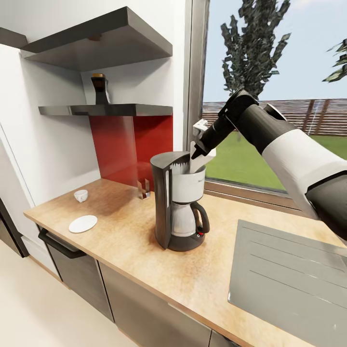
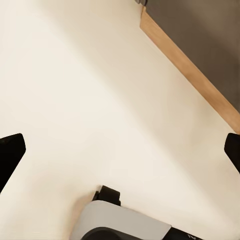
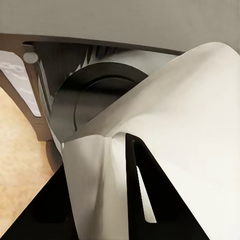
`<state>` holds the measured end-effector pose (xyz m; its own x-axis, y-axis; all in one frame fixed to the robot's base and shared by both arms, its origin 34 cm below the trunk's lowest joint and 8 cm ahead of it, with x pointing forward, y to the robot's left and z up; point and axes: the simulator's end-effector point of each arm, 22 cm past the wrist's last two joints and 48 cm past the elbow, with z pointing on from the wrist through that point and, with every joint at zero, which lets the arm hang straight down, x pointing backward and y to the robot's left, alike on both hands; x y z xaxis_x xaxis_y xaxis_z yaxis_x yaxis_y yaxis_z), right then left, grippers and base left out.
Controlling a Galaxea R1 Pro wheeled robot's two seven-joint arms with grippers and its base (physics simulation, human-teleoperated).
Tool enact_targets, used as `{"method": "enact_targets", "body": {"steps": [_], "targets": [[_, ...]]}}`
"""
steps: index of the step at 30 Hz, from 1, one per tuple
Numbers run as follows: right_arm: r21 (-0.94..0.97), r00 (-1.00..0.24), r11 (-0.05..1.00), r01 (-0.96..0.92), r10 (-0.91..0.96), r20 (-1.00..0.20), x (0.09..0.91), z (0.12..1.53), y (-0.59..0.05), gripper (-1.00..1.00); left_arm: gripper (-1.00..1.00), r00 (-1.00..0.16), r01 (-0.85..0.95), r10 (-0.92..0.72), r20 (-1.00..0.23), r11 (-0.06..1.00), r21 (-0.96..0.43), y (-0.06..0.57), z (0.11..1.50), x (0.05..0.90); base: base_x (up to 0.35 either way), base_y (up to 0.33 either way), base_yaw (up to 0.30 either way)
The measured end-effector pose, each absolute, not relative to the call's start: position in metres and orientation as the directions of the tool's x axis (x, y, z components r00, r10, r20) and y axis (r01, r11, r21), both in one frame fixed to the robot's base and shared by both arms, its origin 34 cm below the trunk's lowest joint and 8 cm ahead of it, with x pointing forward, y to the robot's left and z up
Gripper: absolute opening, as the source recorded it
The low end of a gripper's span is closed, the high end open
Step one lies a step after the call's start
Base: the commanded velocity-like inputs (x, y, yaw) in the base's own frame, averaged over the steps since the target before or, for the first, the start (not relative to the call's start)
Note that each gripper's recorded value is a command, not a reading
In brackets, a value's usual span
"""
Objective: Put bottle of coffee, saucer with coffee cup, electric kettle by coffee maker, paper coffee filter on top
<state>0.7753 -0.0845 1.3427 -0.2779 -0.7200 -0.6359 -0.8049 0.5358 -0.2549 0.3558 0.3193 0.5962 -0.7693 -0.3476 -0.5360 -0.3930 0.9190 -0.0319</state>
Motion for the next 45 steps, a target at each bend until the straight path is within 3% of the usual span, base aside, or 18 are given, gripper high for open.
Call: {"method": "enact_targets", "body": {"steps": [2, 3, 32, 41, 45], "targets": [[-0.255, -0.278, 0.536, -0.805, -0.72, -0.636, 0.775, 1.343, -0.084, -1.0, 1.0, -0.769, -0.393, -0.348, -0.536, 0.919, -0.032, 0.319, 0.596, 0.356, 0.0, 0.0, 0.0], [-0.255, -0.278, 0.536, -0.805, -0.72, -0.636, 0.775, 1.343, -0.084, 1.0, 1.0, -0.769, -0.393, -0.348, -0.536, 0.919, -0.032, 0.319, 0.596, 0.356, 0.0, 0.0, 0.0], [-0.244, -0.277, 0.537, -0.807, -0.711, -0.647, 0.773, 1.347, -0.084, 1.0, 1.0, -0.769, -0.393, -0.348, -0.536, 0.919, -0.032, 0.319, 0.596, 0.356, 0.0, 0.0, 0.0], [-0.246, -0.36, 0.654, -0.716, -0.647, -0.672, 0.79, 1.364, -0.176, 1.0, 1.0, -0.769, -0.393, -0.348, -0.536, 0.919, -0.032, 0.319, 0.596, 0.356, 0.0, 0.0, 0.0], [-0.181, -0.39, 0.744, -0.644, -0.522, -0.759, 0.792, 1.39, -0.244, 1.0, 1.0, -0.769, -0.393, -0.348, -0.536, 0.919, -0.032, 0.319, 0.596, 0.356, 0.0, 0.0, 0.0]]}}
